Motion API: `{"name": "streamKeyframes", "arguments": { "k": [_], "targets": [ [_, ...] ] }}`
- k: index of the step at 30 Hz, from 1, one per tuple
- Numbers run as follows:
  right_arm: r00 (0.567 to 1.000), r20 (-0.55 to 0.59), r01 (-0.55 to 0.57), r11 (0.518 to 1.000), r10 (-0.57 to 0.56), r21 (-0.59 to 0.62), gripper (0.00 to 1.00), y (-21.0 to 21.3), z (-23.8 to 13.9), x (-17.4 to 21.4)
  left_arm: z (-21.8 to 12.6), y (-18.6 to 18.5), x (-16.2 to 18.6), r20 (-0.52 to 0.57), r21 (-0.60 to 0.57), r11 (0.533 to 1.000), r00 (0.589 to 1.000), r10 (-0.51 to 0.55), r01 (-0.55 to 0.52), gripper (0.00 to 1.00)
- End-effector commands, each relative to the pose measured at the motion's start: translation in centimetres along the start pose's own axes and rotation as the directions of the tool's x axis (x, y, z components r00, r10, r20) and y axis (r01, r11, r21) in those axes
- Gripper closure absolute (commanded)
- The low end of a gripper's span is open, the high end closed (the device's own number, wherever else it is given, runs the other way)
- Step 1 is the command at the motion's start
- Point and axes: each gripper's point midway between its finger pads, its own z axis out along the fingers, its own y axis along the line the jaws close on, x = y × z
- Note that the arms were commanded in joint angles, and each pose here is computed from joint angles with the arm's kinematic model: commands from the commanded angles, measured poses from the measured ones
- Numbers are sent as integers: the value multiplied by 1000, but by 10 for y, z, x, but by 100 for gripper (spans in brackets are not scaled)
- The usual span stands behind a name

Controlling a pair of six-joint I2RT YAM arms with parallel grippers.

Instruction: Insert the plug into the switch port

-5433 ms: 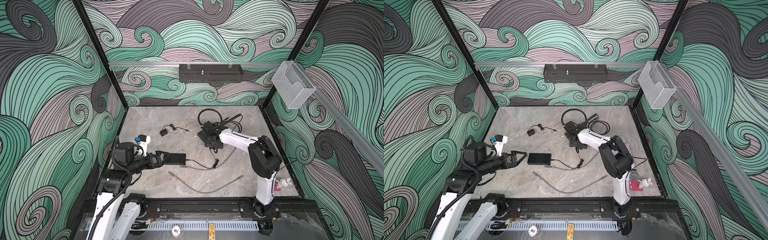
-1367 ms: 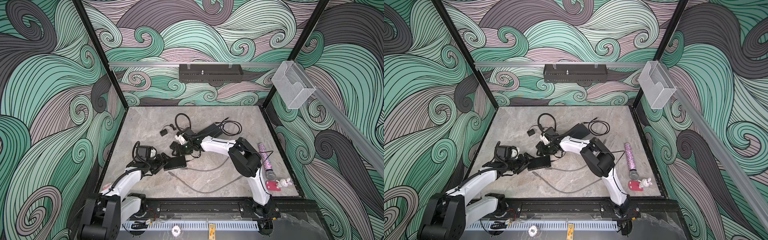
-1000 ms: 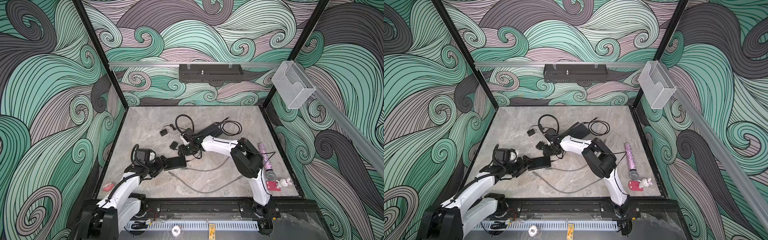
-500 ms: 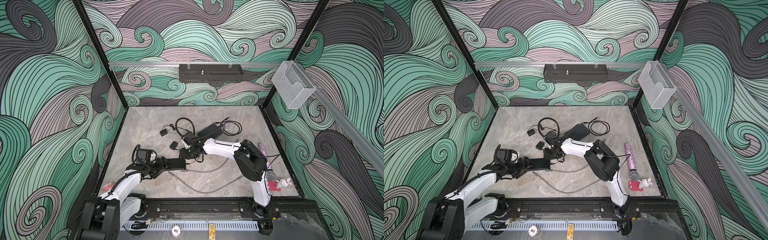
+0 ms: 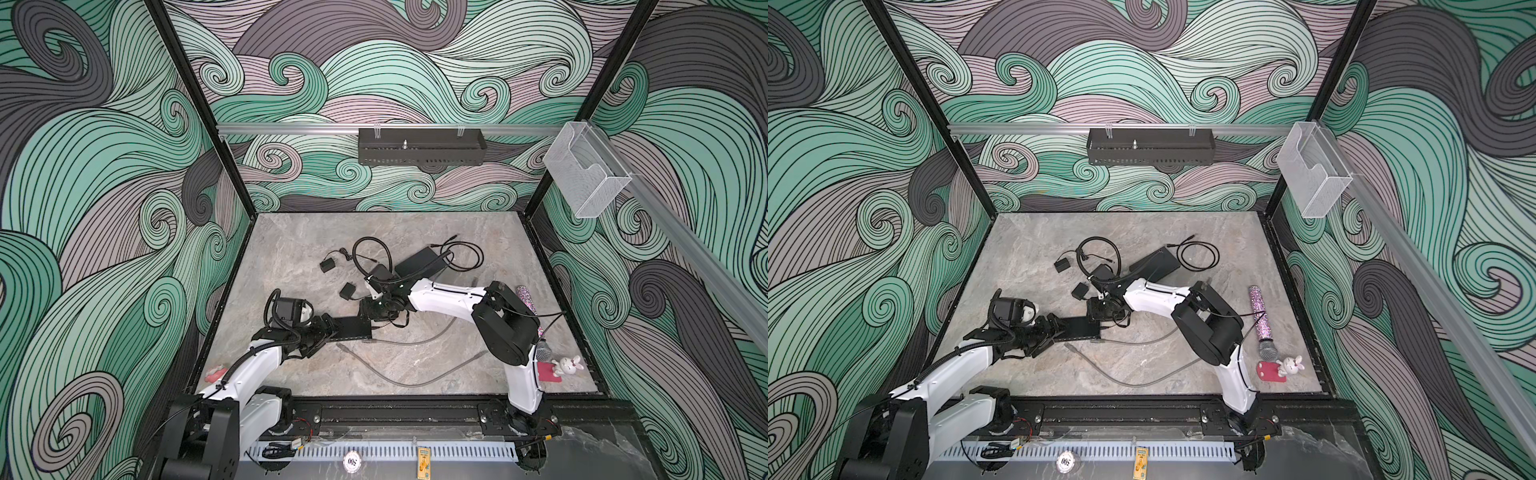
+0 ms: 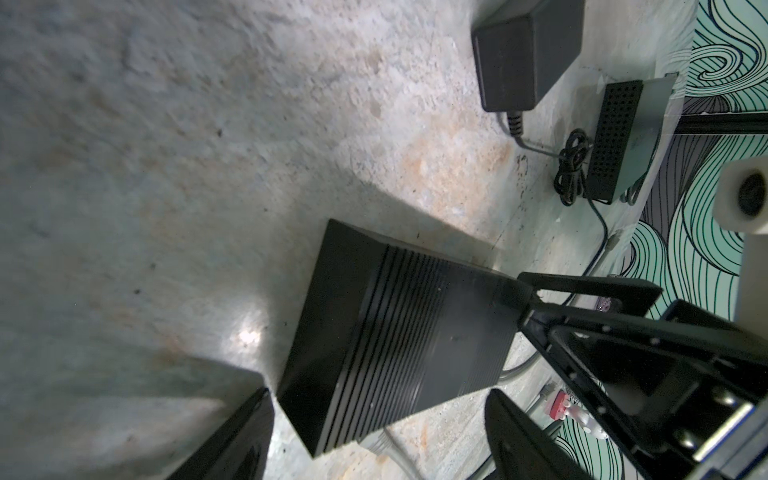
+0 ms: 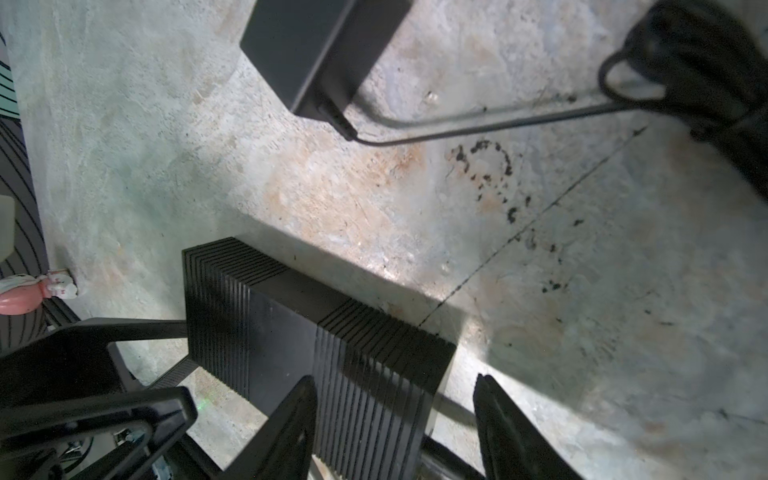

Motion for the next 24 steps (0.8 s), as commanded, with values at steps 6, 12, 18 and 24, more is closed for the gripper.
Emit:
{"name": "streamKeyframes", "arguments": {
  "k": [6,12,18,24],
  "targets": [
    [998,20,-58,991,61,-117,39,24,-10,-5,-2,-12,-11,22,9,999,999,47,-48,18],
    [998,16,-59,989,62,-132,40,27,-6,-6,5,-24,-9,-9,10,995,995,102,-102,18],
    [998,8,-61,986,63,-155,41,34,0,-12,10,-26,1,-33,4,992,991,127,-127,18],
    [998,-12,-59,980,58,-190,41,53,12,-15,4,-15,11,-40,-26,992,991,125,-126,18]
  ]
}}
